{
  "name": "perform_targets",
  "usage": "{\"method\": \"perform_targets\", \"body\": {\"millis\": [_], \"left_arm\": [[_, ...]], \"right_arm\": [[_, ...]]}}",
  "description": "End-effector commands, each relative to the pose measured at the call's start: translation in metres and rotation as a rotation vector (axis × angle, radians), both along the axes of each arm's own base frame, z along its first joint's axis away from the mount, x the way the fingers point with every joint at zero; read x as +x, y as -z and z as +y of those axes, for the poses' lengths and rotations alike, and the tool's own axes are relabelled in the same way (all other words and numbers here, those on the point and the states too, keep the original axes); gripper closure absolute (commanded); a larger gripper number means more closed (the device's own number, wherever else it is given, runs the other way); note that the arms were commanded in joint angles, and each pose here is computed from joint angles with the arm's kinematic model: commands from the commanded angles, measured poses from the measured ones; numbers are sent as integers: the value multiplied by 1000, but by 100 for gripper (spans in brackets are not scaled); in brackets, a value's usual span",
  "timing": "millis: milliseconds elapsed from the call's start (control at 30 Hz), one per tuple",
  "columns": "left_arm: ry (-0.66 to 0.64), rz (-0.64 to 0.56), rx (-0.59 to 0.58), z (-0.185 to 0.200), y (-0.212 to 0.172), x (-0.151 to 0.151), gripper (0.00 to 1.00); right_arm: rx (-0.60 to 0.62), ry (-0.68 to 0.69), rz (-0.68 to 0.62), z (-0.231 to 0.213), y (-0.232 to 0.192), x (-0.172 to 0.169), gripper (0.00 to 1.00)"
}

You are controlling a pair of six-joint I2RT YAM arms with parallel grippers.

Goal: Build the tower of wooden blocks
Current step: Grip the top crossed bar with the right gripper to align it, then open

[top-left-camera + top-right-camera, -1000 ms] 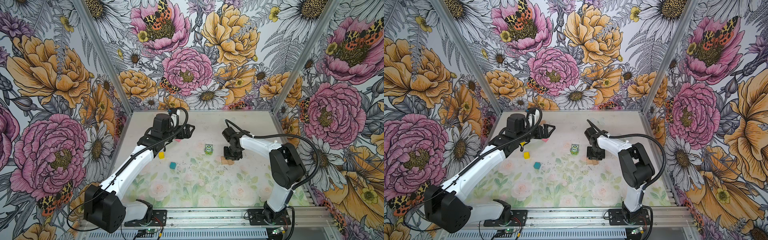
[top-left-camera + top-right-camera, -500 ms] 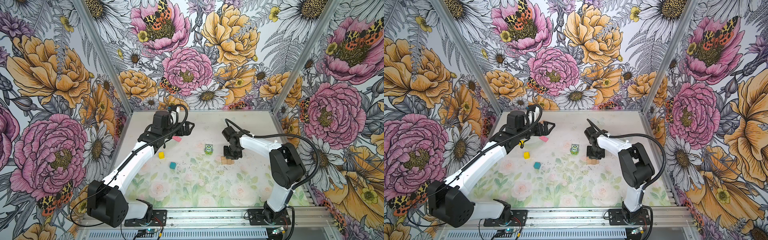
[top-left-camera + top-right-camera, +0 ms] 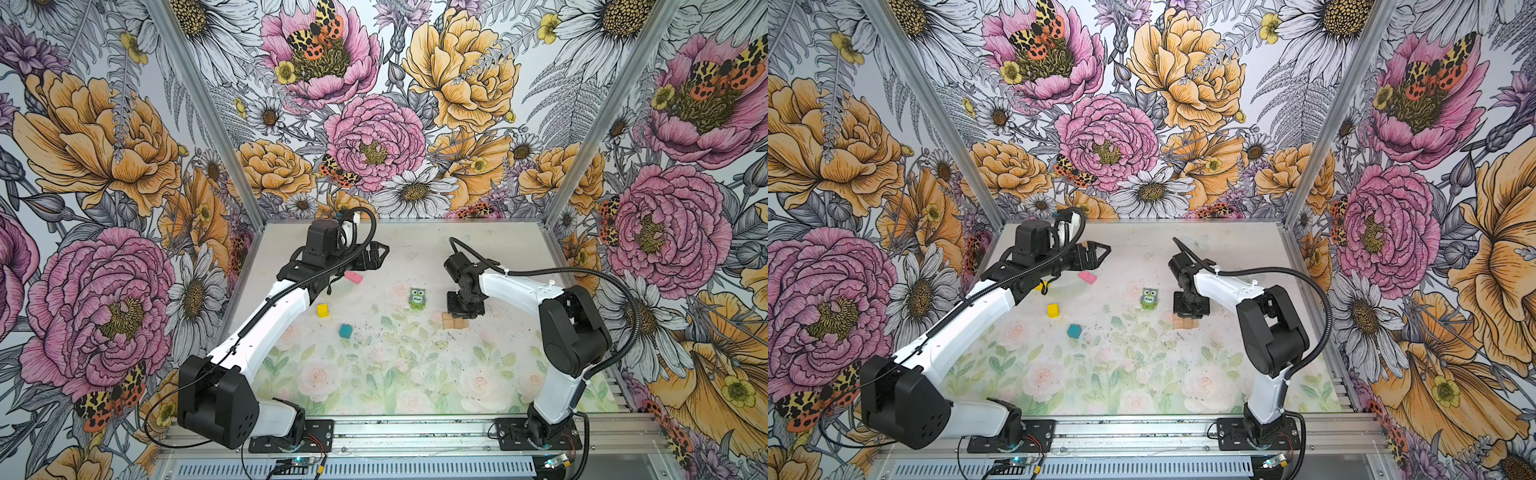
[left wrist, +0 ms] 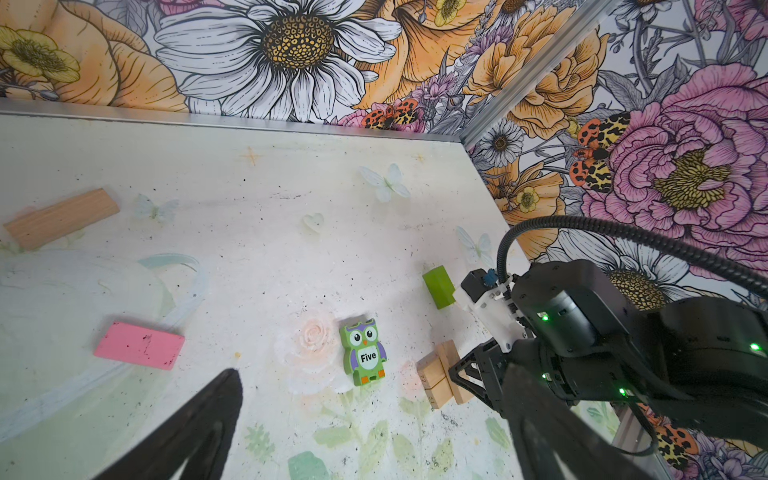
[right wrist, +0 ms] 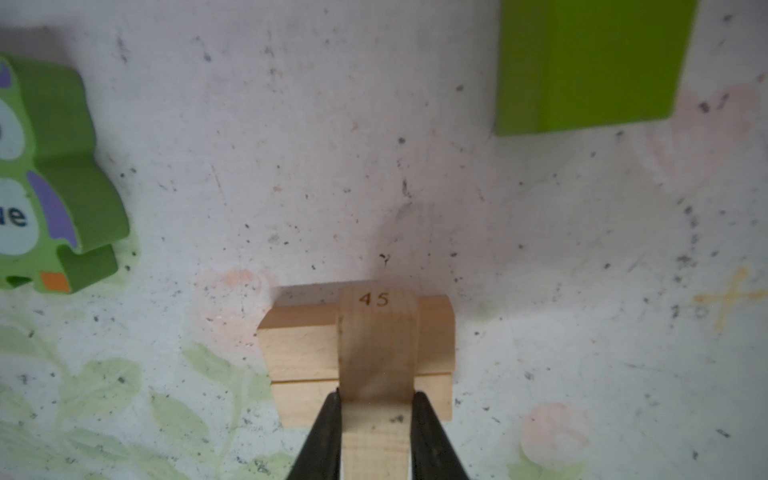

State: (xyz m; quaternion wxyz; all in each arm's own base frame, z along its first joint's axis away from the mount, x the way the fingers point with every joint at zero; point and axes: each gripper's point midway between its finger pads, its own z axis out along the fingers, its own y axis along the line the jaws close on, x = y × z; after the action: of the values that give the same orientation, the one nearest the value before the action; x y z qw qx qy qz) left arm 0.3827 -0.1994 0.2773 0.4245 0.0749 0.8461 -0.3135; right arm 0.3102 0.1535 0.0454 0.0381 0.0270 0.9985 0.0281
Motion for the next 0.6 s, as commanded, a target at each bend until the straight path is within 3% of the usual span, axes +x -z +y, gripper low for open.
{"method": "perform_targets", "body": {"millis": [0, 567], "left_arm": [[19, -32, -26, -3, -16, 3, 1], [17, -37, -25, -5, -18, -3, 1]], "right_arm": [[-16, -18, -25, -4, -8, 6, 75], [-12, -36, -15, -11, -6, 10, 75]]}}
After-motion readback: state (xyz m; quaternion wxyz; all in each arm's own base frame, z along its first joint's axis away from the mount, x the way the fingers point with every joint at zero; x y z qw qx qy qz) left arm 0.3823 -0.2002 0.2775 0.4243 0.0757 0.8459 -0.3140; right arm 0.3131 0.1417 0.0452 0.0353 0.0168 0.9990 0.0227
